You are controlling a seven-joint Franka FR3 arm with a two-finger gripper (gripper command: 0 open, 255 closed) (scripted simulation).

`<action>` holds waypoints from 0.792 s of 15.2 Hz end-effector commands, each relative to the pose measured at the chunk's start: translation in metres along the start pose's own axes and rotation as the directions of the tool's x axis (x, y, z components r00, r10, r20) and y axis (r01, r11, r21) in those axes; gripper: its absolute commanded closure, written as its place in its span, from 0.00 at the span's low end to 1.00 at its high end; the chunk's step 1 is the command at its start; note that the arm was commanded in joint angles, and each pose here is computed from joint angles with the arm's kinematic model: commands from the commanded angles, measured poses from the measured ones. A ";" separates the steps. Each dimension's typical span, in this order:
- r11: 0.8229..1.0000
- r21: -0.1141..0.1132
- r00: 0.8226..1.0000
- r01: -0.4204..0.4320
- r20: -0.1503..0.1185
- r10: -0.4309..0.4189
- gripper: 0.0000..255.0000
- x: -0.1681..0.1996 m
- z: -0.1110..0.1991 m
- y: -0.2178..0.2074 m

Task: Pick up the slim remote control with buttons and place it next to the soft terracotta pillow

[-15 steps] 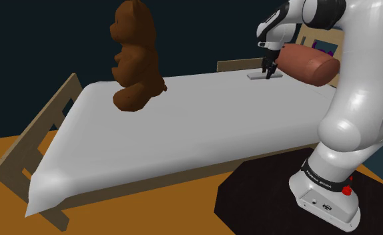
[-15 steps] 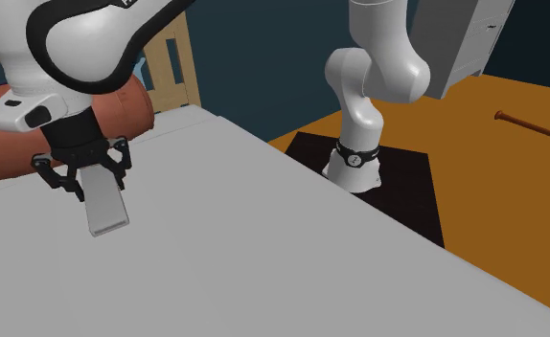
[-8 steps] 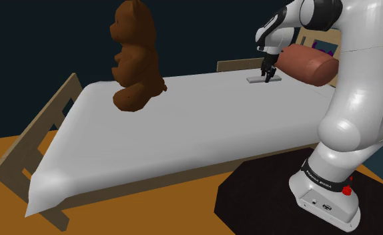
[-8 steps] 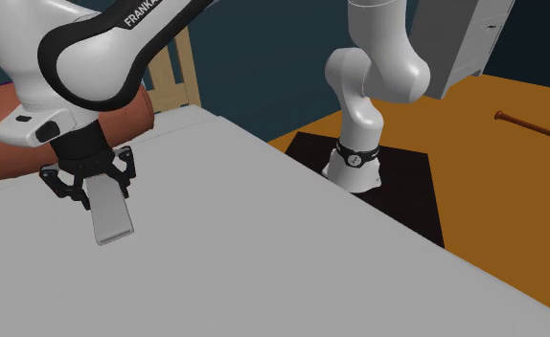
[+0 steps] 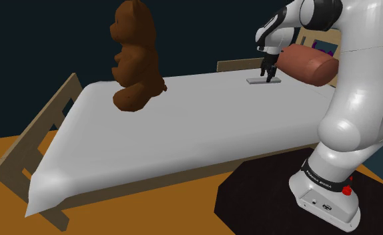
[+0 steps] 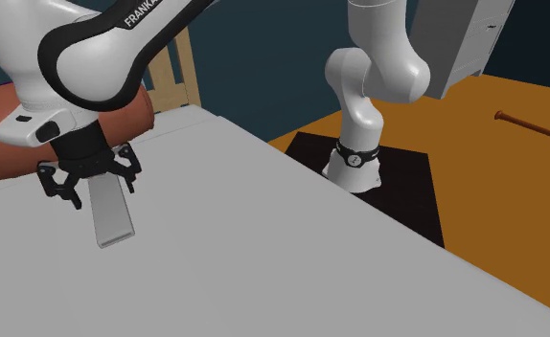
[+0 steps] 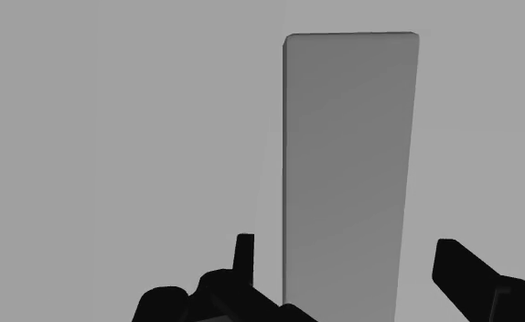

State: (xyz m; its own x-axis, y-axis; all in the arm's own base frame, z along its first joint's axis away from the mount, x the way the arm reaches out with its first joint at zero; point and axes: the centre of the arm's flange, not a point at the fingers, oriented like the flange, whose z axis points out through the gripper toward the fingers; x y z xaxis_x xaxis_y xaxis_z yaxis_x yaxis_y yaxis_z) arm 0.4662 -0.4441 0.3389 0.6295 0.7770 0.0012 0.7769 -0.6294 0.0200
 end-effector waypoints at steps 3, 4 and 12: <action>1.000 0.000 1.000 0.000 0.000 0.000 0.00 0.000 -0.013 0.000; 1.000 0.000 1.000 0.000 0.000 0.000 0.00 0.000 -0.026 0.000; 1.000 0.000 1.000 0.000 0.000 0.000 0.00 0.000 -0.050 0.000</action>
State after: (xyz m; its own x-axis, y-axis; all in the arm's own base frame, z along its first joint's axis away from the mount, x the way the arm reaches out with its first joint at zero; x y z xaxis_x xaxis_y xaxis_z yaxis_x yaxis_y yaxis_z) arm 0.4654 -0.4436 0.3888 0.6295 0.7770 0.0012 0.7768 -0.6294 0.0202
